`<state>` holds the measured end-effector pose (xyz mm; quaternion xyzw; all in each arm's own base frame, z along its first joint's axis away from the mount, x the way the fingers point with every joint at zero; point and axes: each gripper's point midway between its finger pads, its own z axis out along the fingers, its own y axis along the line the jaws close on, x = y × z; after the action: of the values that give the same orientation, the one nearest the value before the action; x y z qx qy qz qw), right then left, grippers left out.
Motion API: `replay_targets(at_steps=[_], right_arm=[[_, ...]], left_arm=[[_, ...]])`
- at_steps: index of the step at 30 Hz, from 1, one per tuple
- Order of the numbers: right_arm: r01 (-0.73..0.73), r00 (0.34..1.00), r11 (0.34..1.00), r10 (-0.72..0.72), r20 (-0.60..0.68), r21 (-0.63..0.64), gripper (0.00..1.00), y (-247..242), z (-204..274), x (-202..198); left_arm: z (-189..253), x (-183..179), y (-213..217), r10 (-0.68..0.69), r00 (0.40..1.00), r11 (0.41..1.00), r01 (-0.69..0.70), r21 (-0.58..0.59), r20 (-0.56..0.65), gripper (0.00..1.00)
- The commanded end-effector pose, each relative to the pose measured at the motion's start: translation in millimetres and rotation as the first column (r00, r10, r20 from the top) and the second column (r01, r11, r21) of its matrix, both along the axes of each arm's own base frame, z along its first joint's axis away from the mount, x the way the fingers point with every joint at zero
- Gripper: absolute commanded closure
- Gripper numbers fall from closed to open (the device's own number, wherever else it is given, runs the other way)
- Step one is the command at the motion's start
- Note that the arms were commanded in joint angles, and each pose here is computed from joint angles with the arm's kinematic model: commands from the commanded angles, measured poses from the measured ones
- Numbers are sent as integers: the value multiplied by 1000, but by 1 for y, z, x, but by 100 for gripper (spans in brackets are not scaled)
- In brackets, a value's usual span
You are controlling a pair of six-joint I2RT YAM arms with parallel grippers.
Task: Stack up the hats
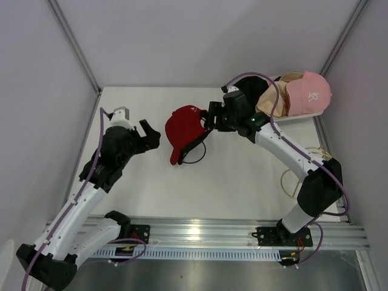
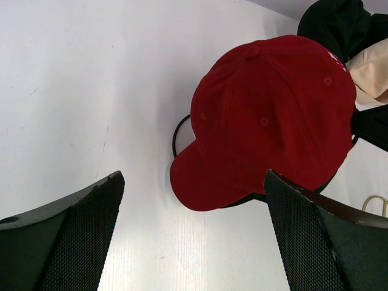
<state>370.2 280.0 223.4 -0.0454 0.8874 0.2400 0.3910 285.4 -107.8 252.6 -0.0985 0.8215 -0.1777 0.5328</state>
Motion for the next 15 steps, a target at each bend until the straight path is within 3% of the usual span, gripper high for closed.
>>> replay_targets(at_steps=[1, 7, 8, 10, 11, 15], right_arm=[[45, 999, 998, -45, -3, -40, 32, -7, -2, -2], [76, 997, 995, -75, 16, -64, 68, -14, -2, -6], [85, 996, 994, -84, 20, -68, 81, -16, -3, -6], [90, 996, 993, -88, 29, -71, 95, -18, -5, -7], [100, 995, 992, -98, 35, -76, 100, -20, -6, -7], [140, 989, 987, -136, 57, -74, 100, -30, -17, -8]], left_arm=[[14, 3, 5, 14, 999, 1000, -14, 14, 39, 1], [12, 5, 3, 9, 999, 1000, -9, 7, 33, 1], [12, 5, 2, 8, 1000, 1000, -8, 6, 31, 1], [10, 5, 1, 6, 1000, 1000, -6, 5, 27, 1], [11, 6, 1, 6, 1000, 1000, -6, 3, 27, 0], [8, 6, 1, 5, 1000, 1000, -5, 1, 18, 1]])
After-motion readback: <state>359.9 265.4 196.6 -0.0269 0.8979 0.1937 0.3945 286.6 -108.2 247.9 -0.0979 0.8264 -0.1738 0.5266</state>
